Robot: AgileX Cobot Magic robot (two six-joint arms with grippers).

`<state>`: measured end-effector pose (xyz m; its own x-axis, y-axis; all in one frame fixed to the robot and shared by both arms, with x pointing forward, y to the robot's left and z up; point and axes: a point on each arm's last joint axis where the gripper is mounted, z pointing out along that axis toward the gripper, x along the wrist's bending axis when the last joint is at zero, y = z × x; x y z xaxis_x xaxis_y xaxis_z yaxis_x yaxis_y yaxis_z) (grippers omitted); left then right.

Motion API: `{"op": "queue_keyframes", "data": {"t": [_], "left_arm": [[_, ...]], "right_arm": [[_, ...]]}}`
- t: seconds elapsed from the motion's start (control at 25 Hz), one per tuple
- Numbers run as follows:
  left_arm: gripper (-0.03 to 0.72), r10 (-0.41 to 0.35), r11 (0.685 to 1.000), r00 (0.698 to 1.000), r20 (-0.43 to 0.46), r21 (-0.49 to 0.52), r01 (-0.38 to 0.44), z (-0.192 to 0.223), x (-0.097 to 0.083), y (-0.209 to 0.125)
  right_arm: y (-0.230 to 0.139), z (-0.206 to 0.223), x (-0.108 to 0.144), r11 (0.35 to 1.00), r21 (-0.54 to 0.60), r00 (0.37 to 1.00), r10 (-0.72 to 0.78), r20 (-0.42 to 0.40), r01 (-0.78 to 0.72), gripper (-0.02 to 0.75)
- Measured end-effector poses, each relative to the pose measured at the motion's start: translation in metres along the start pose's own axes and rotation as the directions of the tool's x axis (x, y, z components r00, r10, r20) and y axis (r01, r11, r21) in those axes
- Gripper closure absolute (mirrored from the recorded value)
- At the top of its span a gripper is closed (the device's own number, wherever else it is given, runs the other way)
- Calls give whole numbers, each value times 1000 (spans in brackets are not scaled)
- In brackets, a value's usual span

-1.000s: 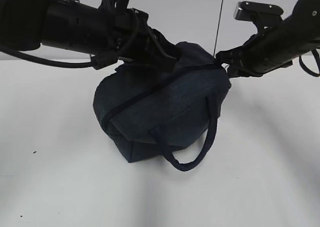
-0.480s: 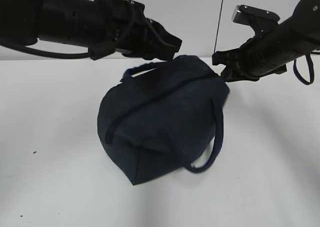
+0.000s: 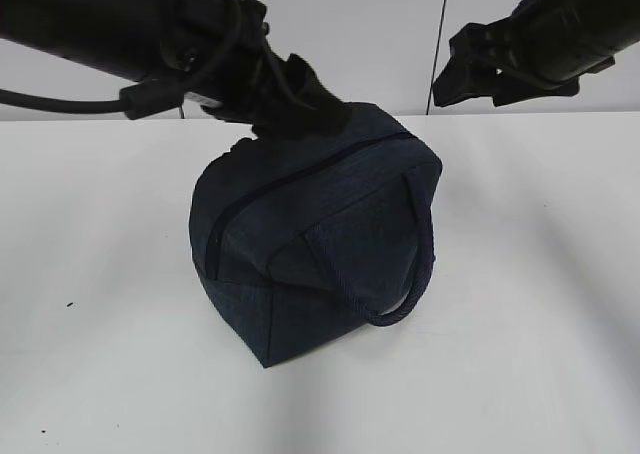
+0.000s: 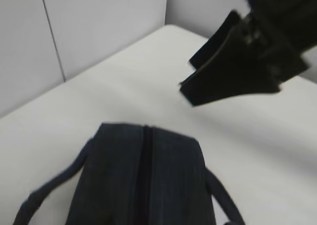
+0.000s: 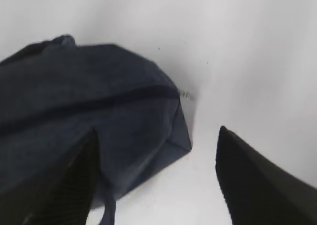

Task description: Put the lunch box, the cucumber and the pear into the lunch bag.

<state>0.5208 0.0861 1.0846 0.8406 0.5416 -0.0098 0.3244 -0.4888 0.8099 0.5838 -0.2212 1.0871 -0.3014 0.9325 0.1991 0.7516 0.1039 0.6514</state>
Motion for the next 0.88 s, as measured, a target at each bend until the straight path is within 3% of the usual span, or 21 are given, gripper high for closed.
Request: {"op": "queue_keyframes", "data": {"t": [0.12,0.24,0.32,0.44,0.6,0.8,0.88], "left_arm": [[304,-88,976,991,-98,192,105,-23,1,-12],[328,-104,902,963,-248,384,197,-46,6,-29],[341,-108,868,938,-329,429,251,-63,7,-35],[349,-154,864,909,-387,393,314,-87,2,-44],[350,-220,865,890,-400,341,368,-123,-21,-72],[351,-251,868,887,-388,315,384,-166,-55,-122],[356,-262,887,887,-381,268,377,-183,-67,-135]], "right_arm": [[-10,-27,7,994,102,999,-45,-10,45,177],[-19,-57,12,987,156,999,-32,26,28,178],[-26,-78,13,986,166,997,-21,70,9,178],[-46,-106,14,979,202,990,-24,136,-4,178],[-85,-139,16,968,250,981,-47,187,-2,181],[-138,-179,25,984,175,979,-47,200,12,187],[-159,-193,28,991,129,978,-48,204,22,188]]}}
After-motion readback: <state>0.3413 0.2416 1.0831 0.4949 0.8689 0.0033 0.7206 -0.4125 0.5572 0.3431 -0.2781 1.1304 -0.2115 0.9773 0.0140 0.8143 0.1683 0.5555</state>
